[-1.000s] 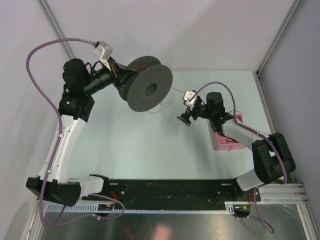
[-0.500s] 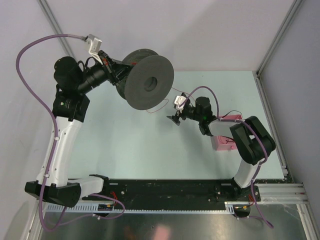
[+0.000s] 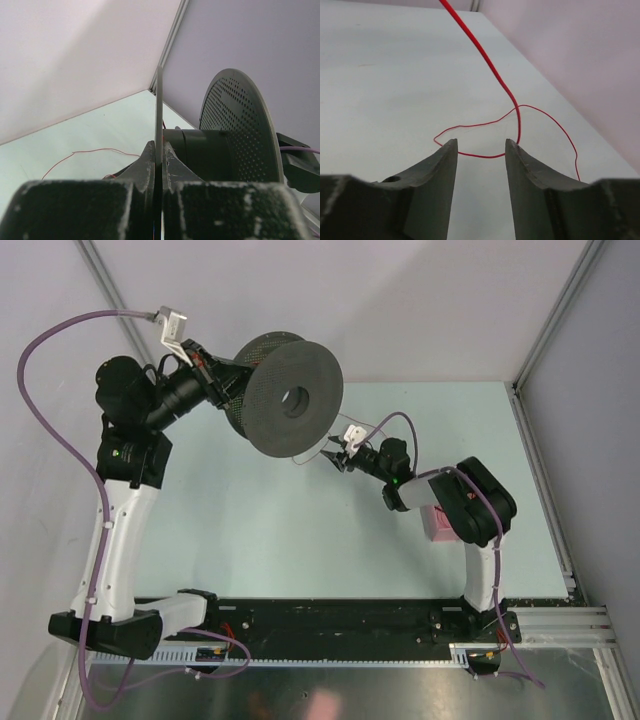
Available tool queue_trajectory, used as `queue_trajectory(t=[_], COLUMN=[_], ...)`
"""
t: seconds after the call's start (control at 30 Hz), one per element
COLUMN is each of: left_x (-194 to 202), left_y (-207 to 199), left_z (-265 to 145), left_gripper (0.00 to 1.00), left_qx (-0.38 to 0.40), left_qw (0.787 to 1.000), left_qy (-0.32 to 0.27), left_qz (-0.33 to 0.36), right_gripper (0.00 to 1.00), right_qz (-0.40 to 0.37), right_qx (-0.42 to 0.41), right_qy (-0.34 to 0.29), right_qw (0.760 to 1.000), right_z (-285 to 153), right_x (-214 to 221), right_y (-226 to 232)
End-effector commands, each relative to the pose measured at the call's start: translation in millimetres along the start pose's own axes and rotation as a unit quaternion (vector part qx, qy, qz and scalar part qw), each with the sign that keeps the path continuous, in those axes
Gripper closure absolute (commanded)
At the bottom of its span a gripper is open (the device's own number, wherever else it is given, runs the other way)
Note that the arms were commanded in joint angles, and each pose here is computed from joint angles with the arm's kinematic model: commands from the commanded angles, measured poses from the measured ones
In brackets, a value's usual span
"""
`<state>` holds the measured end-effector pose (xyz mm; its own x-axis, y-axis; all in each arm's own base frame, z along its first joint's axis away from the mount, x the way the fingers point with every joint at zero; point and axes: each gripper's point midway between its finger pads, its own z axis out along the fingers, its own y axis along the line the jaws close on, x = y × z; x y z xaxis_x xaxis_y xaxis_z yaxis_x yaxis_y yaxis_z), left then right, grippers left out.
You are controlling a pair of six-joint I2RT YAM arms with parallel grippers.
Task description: Wrap the cables
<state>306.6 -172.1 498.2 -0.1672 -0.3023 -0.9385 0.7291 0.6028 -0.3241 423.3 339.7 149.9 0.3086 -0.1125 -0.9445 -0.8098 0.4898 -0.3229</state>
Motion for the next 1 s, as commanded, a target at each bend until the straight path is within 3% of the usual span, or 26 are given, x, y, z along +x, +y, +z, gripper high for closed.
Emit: queue_trajectory(t=[0.0,0.1,0.37,0.57,0.97], left_x=[-35,-35,-31,-32,-21], left_y=[-20,-18,-14,-13,-12], left_z=[-15,-15,-15,-15,-14], left_gripper=[1.00,1.00,1.00,1.00,1.00], left_qx=[0.009,0.006,0.001,0.000,0.008], left_qw=[0.998,0.998,0.998,0.998,0.999], left_qy=[-0.056,-0.056,-0.054,-0.054,-0.040], left_qz=[0.022,0.019,0.015,0.011,-0.004], right_gripper=[0.56,0.62,0.54,0.56,0.44], right_qz=[-0.009,-0.001,0.027,0.041,0.068], right_qx=[0.043,0.057,0.089,0.108,0.032], right_qy=[-0.070,-0.068,-0.049,-0.032,-0.047], right_qw=[0.997,0.996,0.994,0.993,0.996], right_z=[18,22,12,-7,10], right_x=[-31,-26,-20,-18,-18], right_y=[-20,-23,-44,-64,-20])
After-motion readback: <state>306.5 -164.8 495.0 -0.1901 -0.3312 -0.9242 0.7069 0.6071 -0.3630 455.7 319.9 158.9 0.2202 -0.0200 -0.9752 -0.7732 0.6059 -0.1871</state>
